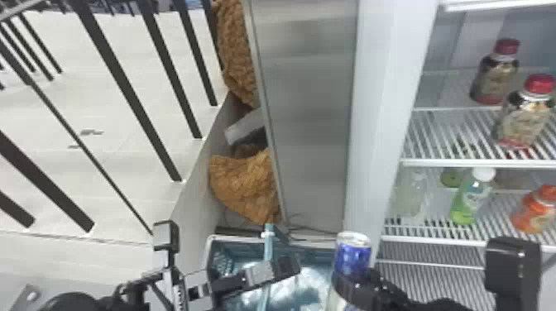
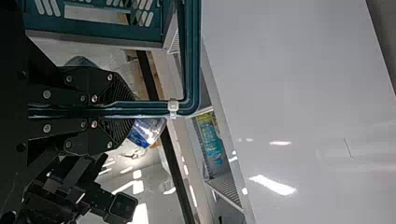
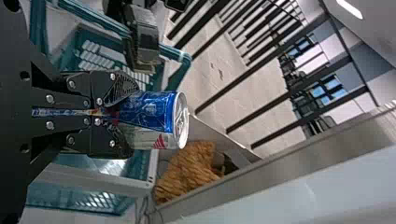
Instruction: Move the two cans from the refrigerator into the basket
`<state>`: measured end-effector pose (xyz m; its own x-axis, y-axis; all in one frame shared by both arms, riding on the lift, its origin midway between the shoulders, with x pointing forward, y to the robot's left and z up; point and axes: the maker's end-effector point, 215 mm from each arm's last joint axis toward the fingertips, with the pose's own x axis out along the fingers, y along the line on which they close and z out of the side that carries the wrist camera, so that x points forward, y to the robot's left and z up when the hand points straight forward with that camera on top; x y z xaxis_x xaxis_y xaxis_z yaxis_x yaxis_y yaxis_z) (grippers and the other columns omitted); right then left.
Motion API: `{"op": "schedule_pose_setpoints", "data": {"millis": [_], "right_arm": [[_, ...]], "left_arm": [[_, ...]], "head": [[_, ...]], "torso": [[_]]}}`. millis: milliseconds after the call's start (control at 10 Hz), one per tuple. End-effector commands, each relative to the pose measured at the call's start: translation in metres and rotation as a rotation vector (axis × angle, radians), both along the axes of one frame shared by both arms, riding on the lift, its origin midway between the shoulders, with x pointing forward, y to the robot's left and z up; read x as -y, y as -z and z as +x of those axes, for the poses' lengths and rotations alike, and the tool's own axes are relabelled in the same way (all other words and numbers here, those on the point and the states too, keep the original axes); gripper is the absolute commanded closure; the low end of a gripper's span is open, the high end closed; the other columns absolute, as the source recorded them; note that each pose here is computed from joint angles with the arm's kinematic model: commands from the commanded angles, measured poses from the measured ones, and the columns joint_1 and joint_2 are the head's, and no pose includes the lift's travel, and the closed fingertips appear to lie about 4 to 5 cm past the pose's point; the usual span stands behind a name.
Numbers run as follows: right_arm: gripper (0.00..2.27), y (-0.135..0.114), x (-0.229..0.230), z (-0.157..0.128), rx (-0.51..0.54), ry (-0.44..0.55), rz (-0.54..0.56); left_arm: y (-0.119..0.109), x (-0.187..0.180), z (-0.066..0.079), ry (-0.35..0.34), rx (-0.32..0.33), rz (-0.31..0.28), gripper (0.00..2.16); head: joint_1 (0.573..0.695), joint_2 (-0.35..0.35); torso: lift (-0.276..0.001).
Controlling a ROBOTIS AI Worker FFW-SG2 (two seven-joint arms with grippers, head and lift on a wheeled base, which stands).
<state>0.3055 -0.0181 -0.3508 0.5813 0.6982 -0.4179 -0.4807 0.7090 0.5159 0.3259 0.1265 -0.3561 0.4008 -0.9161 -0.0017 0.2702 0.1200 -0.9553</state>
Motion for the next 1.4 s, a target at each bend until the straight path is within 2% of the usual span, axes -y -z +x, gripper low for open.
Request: {"op": "schedule_pose_setpoints", "data": {"millis": [0,100,200,400,600,900,1000,1100,1300], "right_arm": [[0.87,0.017,-0.007,-0.003,-0.048,-0.038,0.021],[0.51,0.017,-0.006,-0.002,-0.047,-0.034,0.018],[0.32,0.018,-0.005,-0.002,-0.048,-0.033,0.015],[0.15,0.017,-0.003,-0.001,-0.045,-0.027,0.014],[0.14,0.014,0.012,0.006,-0.024,0.014,-0.006],[0.14,0.000,0.070,0.043,0.103,0.136,-0.024],[0.14,-0.001,0.087,0.054,0.152,0.168,-0.007],[0.14,-0.015,0.105,0.067,0.249,0.196,-0.002],[0.14,-0.035,0.136,0.067,0.382,0.244,-0.081]], "left_arm": [[0.000,0.000,0.000,0.000,-0.001,0.001,1.19],[0.000,0.000,0.000,0.000,-0.001,0.001,1.19],[0.001,-0.001,0.000,-0.001,-0.003,0.000,1.19],[0.000,-0.001,-0.001,-0.002,-0.002,-0.001,1.19],[0.000,-0.001,-0.001,-0.002,-0.002,-0.001,1.19],[0.004,-0.003,-0.003,-0.011,-0.012,-0.003,1.19],[0.004,-0.003,-0.003,-0.011,-0.012,-0.004,1.19],[0.004,-0.001,-0.004,-0.008,-0.014,-0.007,1.19],[0.004,0.000,-0.005,-0.008,-0.017,-0.009,1.19]], "head": [[0.695,0.199],[0.695,0.209],[0.695,0.215],[0.695,0.212],[0.695,0.208],[0.695,0.150],[0.695,0.112],[0.695,0.074],[0.695,-0.003]], "torso": [[-0.031],[-0.031],[-0.031],[-0.031],[-0.031],[-0.031],[-0.031],[-0.031],[-0.031]]}}
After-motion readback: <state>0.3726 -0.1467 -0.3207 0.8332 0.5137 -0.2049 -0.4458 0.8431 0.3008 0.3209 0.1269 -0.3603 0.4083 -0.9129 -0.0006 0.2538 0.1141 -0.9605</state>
